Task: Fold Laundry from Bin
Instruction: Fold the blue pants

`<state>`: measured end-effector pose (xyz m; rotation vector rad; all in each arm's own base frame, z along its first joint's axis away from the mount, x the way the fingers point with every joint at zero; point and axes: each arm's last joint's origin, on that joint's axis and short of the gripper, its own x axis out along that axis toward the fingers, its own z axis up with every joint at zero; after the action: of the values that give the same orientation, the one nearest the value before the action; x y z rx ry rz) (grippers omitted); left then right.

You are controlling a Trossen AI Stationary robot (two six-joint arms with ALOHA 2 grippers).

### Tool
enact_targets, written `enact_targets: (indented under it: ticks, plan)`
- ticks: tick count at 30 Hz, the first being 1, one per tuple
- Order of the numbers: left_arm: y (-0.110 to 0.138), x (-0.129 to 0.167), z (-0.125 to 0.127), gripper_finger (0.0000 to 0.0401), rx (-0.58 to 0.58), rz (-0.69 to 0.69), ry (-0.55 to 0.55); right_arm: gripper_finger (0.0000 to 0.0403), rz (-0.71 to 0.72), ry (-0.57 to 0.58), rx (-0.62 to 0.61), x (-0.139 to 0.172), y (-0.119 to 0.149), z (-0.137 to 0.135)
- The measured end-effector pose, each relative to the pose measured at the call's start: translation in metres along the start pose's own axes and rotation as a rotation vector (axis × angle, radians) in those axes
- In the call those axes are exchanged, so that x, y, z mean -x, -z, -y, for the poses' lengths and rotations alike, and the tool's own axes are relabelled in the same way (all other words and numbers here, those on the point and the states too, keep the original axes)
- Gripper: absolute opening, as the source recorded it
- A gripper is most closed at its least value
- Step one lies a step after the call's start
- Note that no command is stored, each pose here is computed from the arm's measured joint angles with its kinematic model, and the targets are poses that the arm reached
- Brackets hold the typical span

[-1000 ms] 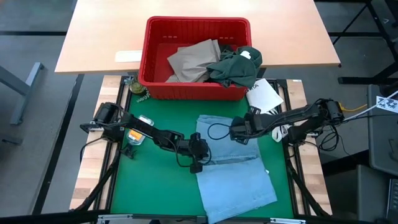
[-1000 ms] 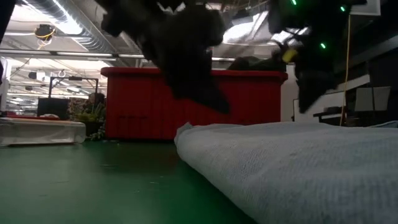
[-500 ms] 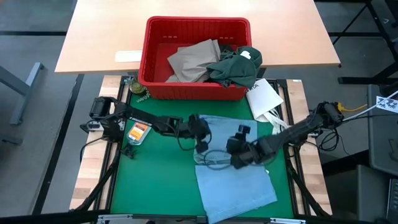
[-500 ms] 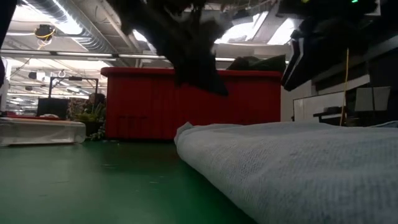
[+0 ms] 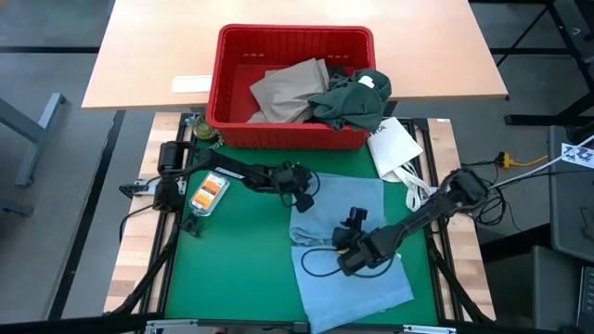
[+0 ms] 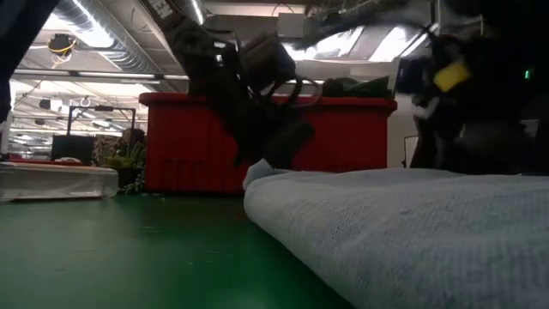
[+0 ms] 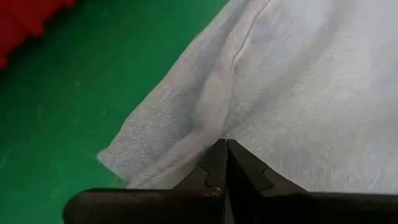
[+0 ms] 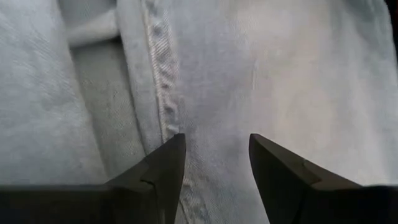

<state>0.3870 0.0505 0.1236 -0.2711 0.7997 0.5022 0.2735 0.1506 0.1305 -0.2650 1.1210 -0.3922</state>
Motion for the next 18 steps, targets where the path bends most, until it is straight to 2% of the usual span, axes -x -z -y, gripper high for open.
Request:
enact_targets:
  ticks: [8,18]
  plan:
    - [-0.005,-0.005,-0.015,0.0001,0.026,-0.007,-0.015,0.0182,-0.010,0.019,0.013,-0.009,0.002,-0.006]
    - [-0.002,-0.002,-0.005,0.0001,0.007,-0.016,0.048,0.0182,-0.034,0.033,0.044,0.019,-0.016,0.005]
